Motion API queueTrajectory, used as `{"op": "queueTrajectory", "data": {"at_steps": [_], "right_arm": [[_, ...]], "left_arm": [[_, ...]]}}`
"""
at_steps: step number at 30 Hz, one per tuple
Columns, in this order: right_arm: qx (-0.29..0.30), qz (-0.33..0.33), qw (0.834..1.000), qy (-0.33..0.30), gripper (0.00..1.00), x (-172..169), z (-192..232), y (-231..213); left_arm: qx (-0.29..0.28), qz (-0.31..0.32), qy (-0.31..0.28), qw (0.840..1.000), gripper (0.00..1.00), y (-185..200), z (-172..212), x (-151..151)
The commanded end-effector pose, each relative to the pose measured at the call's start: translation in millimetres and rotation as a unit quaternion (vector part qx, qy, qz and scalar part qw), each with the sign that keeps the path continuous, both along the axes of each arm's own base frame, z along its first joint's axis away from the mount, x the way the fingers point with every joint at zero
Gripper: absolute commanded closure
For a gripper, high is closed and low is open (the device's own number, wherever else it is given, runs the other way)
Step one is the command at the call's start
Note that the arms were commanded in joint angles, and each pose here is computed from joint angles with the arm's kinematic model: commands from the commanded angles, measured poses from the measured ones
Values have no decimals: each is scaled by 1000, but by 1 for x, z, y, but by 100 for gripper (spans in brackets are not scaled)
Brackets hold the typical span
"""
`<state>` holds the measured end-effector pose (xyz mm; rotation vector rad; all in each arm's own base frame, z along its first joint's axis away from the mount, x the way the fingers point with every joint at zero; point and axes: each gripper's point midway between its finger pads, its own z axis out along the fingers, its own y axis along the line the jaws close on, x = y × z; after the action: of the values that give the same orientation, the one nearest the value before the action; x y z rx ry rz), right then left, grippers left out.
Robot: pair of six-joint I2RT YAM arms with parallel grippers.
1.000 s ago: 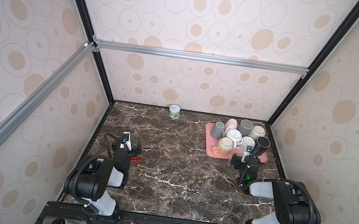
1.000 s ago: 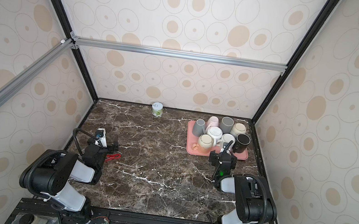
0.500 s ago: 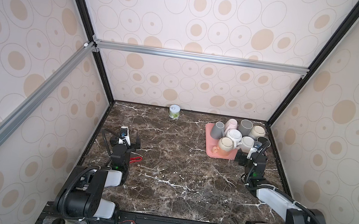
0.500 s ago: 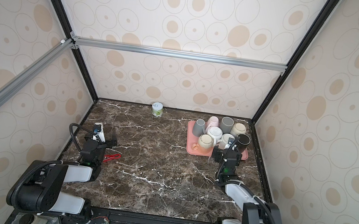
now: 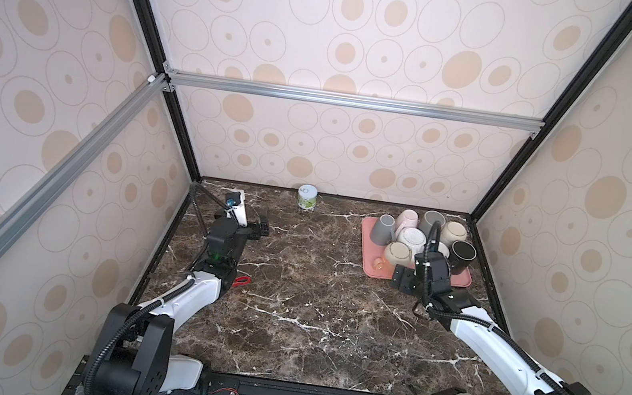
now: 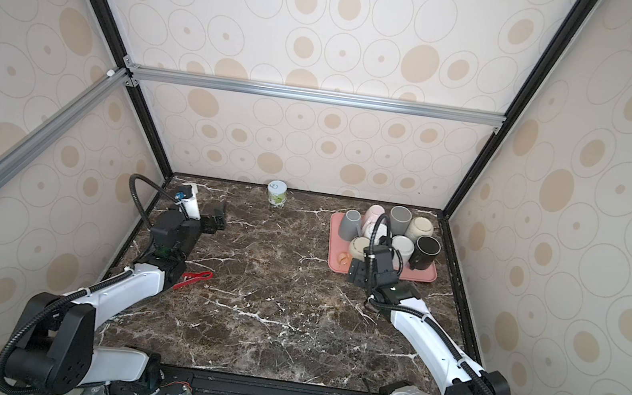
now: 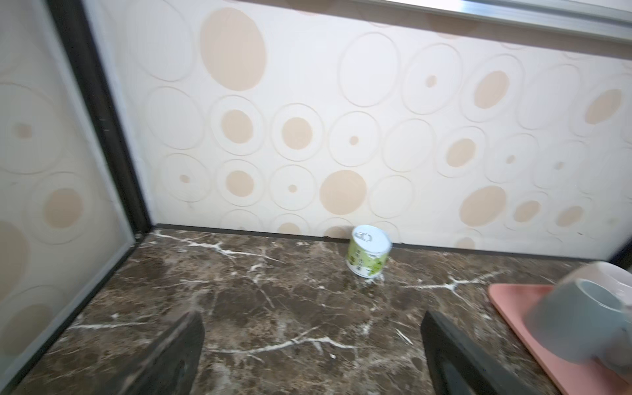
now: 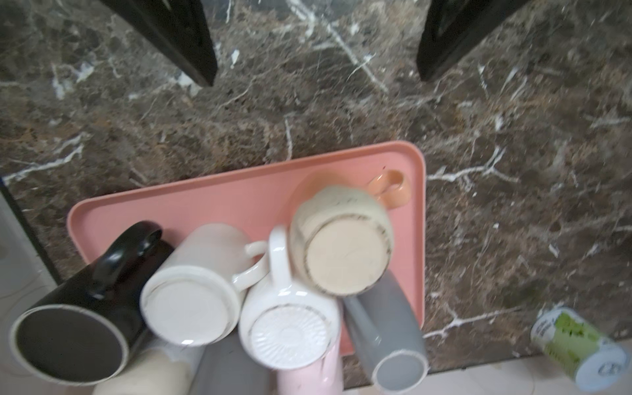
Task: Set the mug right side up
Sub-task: 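Grasp the upside-down orange mug's handle with the left gripper while the right gripper approaches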
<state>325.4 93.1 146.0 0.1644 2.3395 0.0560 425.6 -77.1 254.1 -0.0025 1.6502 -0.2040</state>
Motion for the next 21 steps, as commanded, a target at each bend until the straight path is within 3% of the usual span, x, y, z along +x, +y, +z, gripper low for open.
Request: {"op": "queueTrajectory", "data": {"at_steps": [1,7,12,17,21], "right_arm": [[-9,-27,999,18,5,-19,-1,13],[10,-43,999,29,5,-27,-17,29],[26,-43,998,24,4,-22,-20,31],[48,-65,996,41,3,-17,-24,14],[67,-88,993,38,3,-16,-25,-4]], "left_arm": [[8,-110,45,993,0,-65,-15,-1],[32,-232,88,968,0,-165,-53,-19],[101,-319,77,939,0,-230,-76,-41],[110,-406,68,905,1,-275,-87,-53],[122,-457,83,877,8,-302,-105,-51]]}}
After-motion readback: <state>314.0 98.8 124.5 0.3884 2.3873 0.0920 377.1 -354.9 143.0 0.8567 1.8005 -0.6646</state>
